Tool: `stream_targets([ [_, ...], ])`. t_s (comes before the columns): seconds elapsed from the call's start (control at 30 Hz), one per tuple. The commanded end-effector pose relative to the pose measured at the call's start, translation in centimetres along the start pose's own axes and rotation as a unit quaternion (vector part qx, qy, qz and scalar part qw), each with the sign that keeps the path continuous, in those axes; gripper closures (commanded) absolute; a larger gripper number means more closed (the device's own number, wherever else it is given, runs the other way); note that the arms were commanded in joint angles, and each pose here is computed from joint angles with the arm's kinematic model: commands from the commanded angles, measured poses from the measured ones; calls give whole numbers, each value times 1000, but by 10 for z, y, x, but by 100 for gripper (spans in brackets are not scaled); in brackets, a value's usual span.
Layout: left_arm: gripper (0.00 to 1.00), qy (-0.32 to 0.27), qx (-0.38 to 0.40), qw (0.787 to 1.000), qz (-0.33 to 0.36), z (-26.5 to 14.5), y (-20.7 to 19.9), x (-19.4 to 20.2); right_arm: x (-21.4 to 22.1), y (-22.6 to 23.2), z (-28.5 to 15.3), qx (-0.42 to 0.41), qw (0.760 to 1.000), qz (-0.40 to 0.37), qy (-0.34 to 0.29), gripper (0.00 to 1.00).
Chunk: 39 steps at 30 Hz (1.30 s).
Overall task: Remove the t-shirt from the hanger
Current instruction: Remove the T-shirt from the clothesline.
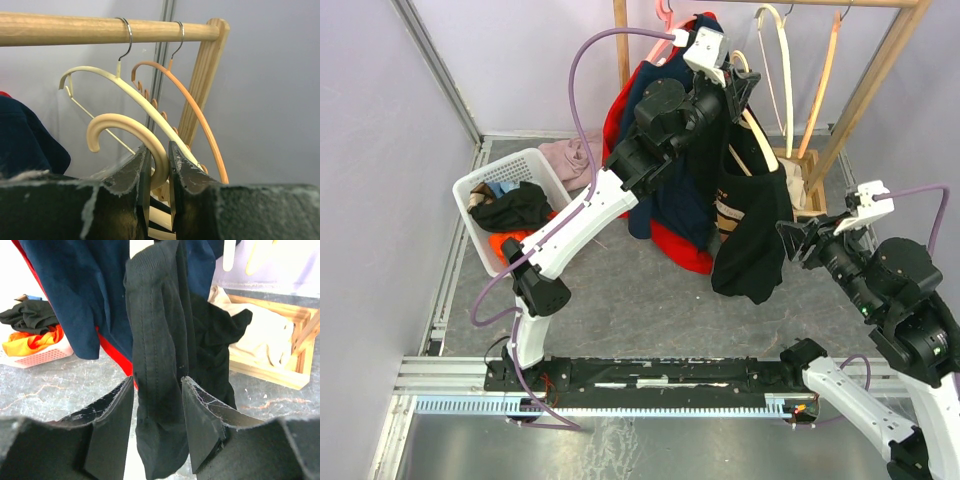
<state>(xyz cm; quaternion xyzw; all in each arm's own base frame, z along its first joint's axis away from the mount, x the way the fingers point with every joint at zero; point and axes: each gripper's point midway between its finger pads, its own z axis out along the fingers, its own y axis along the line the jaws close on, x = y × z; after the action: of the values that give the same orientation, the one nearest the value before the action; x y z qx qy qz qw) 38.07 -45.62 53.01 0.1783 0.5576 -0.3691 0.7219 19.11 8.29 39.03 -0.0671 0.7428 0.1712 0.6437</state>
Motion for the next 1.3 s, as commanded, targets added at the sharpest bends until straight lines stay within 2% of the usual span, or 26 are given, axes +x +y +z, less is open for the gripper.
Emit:
stream_targets([
  [0.0, 97, -70, -12, 997, 9, -9, 1, -61, 16, -3, -6, 5, 1000, 10, 21, 49],
  [0.23, 97, -79, -21, 997, 13, -10, 4, -69, 40, -5, -10, 6, 999, 28, 44, 52],
  [0.4, 97, -85, -32, 996, 18, -11, 7, -75, 57, -2, -7, 0, 997, 42, 64, 69],
  [0.77, 97, -110, -61, 992, 24, -17, 20, -99, 92, -8, -5, 20, 992, 68, 105, 94],
  [0.93, 97, -119, -73, 990, 26, -22, 27, -111, 112, -14, 0, 40, 988, 77, 131, 99],
  [1.27, 97, -145, -100, 984, 16, -26, 36, -127, 144, -15, 9, 48, 981, 90, 167, 99],
])
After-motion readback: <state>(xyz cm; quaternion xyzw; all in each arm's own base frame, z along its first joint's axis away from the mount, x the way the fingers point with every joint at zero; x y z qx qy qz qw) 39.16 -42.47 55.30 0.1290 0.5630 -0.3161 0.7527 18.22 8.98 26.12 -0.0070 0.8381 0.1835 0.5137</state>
